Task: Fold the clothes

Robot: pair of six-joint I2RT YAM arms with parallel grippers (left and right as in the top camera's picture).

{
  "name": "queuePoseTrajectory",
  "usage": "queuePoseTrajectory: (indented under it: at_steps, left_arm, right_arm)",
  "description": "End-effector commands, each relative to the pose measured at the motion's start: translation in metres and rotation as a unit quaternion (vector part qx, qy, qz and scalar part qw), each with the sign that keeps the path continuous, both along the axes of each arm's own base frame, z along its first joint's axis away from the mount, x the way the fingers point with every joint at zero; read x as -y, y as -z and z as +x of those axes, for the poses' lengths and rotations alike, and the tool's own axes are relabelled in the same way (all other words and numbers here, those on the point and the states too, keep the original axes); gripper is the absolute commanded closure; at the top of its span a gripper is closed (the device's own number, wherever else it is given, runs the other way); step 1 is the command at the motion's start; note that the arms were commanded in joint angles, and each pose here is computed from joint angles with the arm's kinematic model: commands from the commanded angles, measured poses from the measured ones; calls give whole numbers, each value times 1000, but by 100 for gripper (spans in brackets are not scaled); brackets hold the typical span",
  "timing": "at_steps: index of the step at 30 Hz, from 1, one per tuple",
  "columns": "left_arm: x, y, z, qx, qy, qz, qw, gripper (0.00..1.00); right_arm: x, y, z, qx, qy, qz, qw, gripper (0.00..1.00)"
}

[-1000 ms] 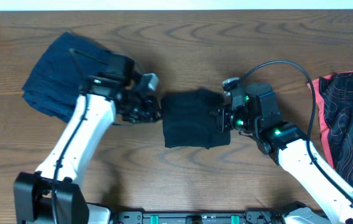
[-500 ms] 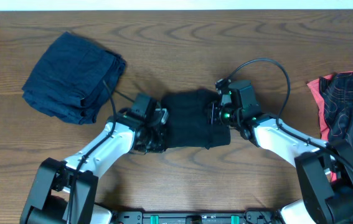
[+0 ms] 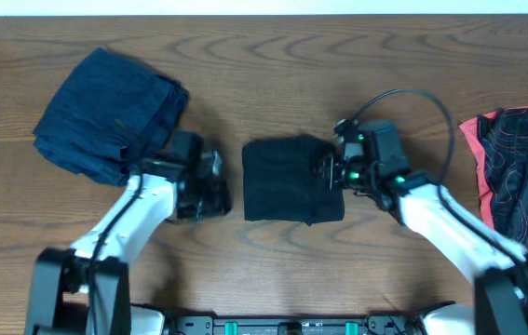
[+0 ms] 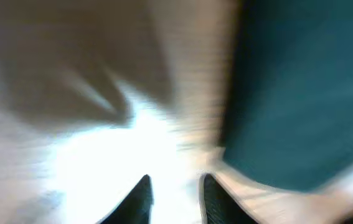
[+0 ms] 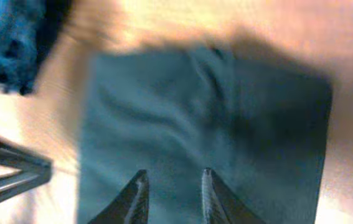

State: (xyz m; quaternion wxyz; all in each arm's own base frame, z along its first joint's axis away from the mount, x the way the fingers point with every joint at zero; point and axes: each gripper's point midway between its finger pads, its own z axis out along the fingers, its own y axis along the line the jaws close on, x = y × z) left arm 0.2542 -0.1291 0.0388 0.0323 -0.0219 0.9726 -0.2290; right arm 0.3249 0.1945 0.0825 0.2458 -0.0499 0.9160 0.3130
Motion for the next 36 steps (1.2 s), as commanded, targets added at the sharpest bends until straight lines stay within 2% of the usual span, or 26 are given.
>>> queuePoseTrajectory:
  at_steps: [1, 4, 8, 14, 19, 23, 26, 29, 33, 36]
  left_arm:
    - [41, -51, 13, 43, 26, -142, 989, 64]
    - [55, -55, 20, 52, 20, -157, 986, 64]
    - [78, -49, 19, 65, 53, -157, 984, 65]
    - [83, 1, 9, 45, 74, -56, 995, 65]
    - [75, 28, -6, -12, 71, -28, 997, 66]
    - [59, 32, -3, -22, 52, -15, 998, 67]
    - [41, 33, 9, -15, 32, -7, 999, 67]
    - [27, 31, 33, 20, 4, -9, 1000, 67]
    - [23, 16, 75, 97, -21, -42, 994, 66]
    - [18, 6, 95, 124, -42, -53, 990, 66]
  right_arm:
    - [-4, -29, 2, 55, -30, 8, 998, 72]
    - [-6, -27, 7, 65, -29, 8, 997, 70]
    - [-14, -21, 27, 79, -7, 25, 997, 71]
    - [-28, 6, 57, 65, 38, 76, 994, 77]
    - [-27, 47, 55, 16, 53, 71, 996, 86]
    - [-13, 70, 41, -39, 65, 41, 996, 94]
    - [-1, 75, 28, -75, 78, 19, 994, 98]
    - [12, 73, 11, -101, 95, -21, 990, 98]
    - [28, 58, -13, -103, 117, -96, 983, 98]
    - [31, 38, -29, -90, 114, -124, 981, 99]
